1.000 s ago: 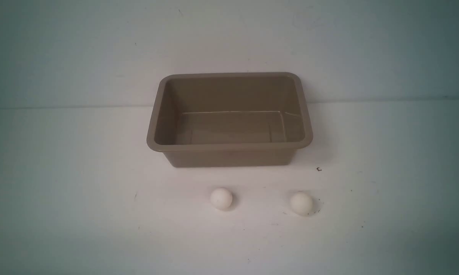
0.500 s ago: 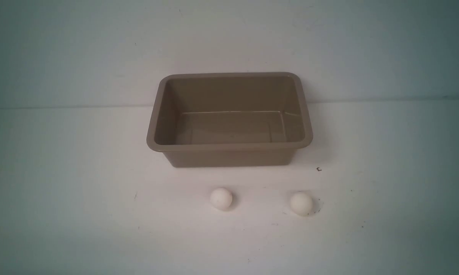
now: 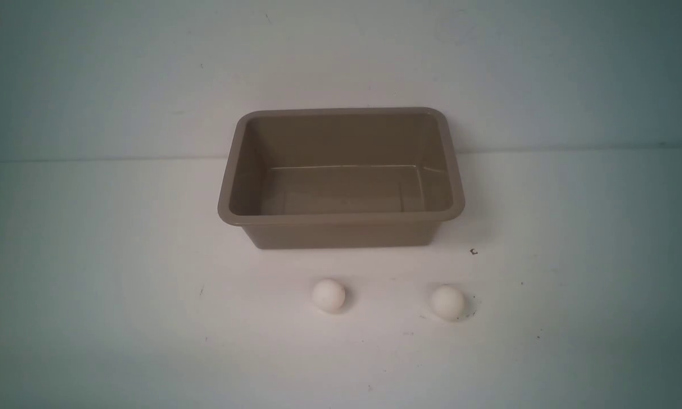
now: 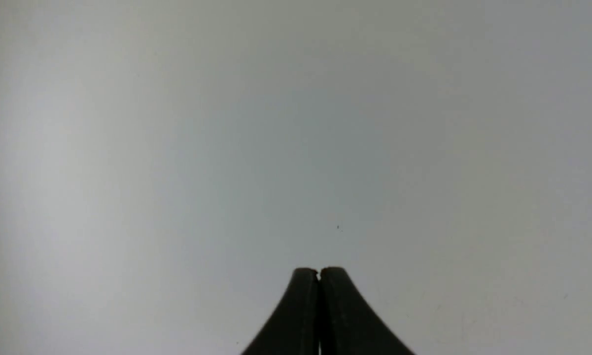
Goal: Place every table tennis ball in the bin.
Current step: Use the right arm to clamp the table tennis ball closest to it
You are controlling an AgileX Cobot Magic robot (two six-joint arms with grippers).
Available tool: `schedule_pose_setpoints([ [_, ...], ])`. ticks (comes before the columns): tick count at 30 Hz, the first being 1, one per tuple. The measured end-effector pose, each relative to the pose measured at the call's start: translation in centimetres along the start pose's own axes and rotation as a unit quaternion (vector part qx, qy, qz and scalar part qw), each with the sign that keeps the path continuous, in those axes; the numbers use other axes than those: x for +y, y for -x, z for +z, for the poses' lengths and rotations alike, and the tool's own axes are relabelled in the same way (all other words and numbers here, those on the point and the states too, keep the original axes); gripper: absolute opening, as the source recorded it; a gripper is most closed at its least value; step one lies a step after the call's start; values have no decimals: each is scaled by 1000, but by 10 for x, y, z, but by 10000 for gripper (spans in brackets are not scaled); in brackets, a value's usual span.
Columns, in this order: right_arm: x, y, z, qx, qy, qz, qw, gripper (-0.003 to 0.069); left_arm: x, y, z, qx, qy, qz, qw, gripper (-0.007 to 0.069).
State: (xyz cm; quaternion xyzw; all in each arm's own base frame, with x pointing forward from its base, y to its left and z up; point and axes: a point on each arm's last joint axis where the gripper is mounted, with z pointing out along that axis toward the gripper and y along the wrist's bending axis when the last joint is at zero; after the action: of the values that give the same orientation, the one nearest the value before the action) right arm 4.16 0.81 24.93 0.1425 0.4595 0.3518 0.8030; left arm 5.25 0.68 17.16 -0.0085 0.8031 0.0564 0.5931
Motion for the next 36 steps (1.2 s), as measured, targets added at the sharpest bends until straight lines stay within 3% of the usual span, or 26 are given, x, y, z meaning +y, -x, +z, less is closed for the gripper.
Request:
schedule_pose_setpoints([
  [10,12,0,7,79,4,-111,991,-16,0,0,0,0,0,0,1000,-4],
  [14,29,12,26,135,17,-204,969,-16,0,0,0,0,1,5,1000,-4],
  [17,45,11,50,232,68,-269,932,-16,2,0,0,0,13,44,999,-4],
  [20,55,3,76,337,119,-243,902,-14,5,1,0,0,30,100,995,-4],
  [25,52,-8,114,428,144,-201,869,-13,9,1,0,0,48,148,988,-4],
  [30,29,-25,151,470,124,-194,852,-11,9,1,0,0,50,153,987,-4],
  [36,-4,-40,168,477,74,-269,833,-11,9,1,0,0,50,154,987,-4],
])
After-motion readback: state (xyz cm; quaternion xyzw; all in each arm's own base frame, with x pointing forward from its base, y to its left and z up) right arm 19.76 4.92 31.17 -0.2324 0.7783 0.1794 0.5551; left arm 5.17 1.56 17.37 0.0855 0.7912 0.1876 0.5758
